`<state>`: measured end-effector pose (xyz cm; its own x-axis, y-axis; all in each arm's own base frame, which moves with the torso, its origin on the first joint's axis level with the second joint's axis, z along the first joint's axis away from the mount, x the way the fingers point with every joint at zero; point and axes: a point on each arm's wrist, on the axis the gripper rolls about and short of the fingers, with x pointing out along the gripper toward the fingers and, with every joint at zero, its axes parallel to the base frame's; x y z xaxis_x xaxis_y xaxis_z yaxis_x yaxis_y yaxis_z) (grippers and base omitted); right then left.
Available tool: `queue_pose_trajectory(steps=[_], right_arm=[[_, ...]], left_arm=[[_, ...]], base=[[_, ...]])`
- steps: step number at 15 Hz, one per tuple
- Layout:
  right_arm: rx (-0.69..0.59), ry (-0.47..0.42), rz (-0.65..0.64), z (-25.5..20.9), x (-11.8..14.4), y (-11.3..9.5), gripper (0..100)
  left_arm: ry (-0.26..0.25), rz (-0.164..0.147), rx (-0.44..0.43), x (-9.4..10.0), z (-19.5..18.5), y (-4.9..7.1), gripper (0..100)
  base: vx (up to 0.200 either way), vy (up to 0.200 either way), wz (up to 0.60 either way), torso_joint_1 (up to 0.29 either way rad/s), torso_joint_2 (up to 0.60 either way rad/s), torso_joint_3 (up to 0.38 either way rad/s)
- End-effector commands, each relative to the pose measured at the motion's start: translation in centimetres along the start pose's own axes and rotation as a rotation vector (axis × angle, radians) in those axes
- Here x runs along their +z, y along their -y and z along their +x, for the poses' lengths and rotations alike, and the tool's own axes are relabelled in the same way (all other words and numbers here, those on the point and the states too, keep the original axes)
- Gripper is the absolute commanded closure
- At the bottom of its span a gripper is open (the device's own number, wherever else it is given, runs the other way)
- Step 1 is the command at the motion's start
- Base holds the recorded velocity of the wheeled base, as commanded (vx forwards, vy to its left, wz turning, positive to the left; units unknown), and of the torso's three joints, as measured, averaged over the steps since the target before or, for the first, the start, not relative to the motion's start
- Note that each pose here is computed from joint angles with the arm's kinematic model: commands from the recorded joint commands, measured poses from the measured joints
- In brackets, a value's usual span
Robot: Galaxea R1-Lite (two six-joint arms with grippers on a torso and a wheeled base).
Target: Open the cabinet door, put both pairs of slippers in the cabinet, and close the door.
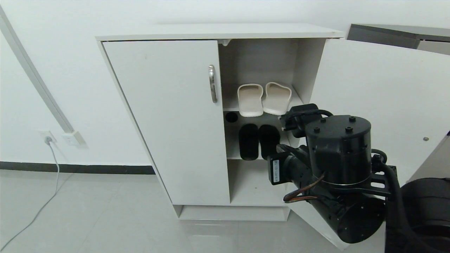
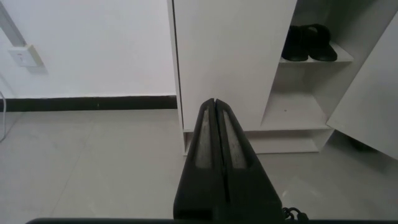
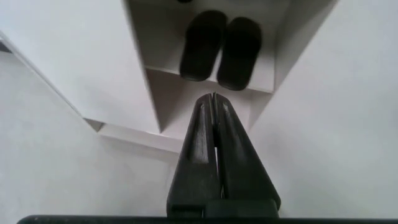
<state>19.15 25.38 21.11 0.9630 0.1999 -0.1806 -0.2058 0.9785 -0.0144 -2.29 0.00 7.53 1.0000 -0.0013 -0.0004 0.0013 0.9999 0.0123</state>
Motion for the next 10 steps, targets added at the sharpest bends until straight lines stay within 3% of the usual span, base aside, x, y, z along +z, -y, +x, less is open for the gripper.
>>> queue_pose_trajectory(steps=[1,10], right_arm=[[-0.001,-0.008,-0.008,0.16,-0.3,-0.16,100],[-0.003,-0.02,-0.025,0.3,-0.77,-0.15,100]], left_arm=[[-0.001,0.0,0.0,0.0,0.01,0.0,100],[-0.001,0.0,-0.002,0.0,0.01,0.0,100]], base=[[0.0,0.0,0.0,0.0,0.0,0.0],[0.0,0.0,0.0,0.0,0.0,0.0]])
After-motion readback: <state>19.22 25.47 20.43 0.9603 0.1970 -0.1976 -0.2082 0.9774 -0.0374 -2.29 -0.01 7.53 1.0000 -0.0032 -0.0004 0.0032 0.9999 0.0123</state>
